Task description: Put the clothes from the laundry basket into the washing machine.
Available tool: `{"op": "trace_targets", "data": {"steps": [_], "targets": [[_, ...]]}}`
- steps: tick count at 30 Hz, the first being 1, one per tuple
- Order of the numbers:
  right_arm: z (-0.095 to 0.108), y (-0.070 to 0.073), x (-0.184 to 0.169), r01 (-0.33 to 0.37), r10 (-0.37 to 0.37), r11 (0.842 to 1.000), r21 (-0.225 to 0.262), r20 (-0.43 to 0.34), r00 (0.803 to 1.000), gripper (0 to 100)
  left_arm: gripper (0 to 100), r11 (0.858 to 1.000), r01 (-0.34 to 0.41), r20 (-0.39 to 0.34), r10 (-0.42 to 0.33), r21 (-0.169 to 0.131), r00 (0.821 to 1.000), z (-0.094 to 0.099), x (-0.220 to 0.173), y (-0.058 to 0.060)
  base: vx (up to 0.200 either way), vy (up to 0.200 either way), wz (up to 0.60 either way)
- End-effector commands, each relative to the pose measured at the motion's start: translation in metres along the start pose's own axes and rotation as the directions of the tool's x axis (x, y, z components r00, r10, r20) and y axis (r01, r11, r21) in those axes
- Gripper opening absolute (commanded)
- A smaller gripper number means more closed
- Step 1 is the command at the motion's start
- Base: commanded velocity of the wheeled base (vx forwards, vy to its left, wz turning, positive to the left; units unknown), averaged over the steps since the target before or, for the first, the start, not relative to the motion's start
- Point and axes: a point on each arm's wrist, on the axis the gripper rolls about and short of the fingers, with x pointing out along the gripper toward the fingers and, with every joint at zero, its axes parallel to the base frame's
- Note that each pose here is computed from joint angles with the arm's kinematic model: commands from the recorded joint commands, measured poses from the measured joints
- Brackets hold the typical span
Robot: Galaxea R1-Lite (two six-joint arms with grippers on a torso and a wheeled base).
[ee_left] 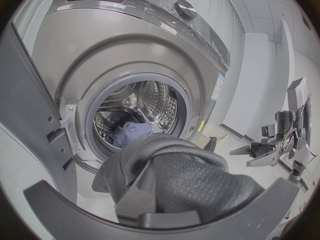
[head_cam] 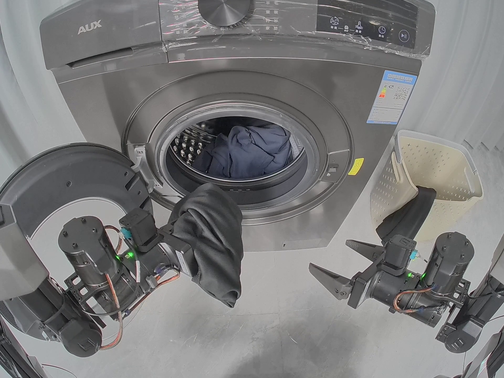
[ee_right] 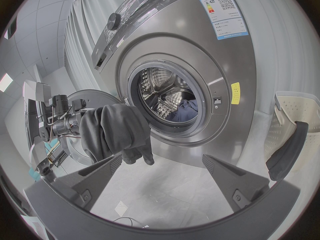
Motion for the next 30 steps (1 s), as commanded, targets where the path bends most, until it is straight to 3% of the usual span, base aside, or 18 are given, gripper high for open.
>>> {"op": "trace_targets", "data": {"steps": [1,18,23,26,30], "targets": [[0.001,0.001,0.000,-0.005,0.005,1.000,0.001,0.003,1.000,100,0,1.000,0.014,-0.028,-0.014,-0.001,1.000,-0.008,0.005,-0.003,0.200,0.000,0.00],[-0.001,0.004,-0.001,-0.014,0.014,1.000,0.001,-0.007,1.000,100,0,1.000,0.027,-0.028,-0.027,-0.005,0.999,-0.013,0.016,-0.004,0.200,0.000,0.00],[-0.002,0.006,-0.001,-0.022,0.022,1.000,0.000,-0.008,1.000,100,0,0.998,0.060,-0.055,-0.060,-0.012,0.997,-0.021,0.018,-0.015,0.000,0.000,0.00],[0.000,0.012,-0.002,-0.045,0.045,0.999,-0.002,0.001,0.999,100,0,0.997,0.083,-0.059,-0.083,-0.010,0.995,-0.030,0.034,-0.027,0.000,0.000,0.00],[0.001,0.013,-0.005,-0.050,0.050,0.999,-0.001,0.003,0.999,100,0,0.995,0.097,-0.042,-0.098,-0.027,0.994,-0.037,0.055,-0.030,0.000,0.000,0.00]]}}
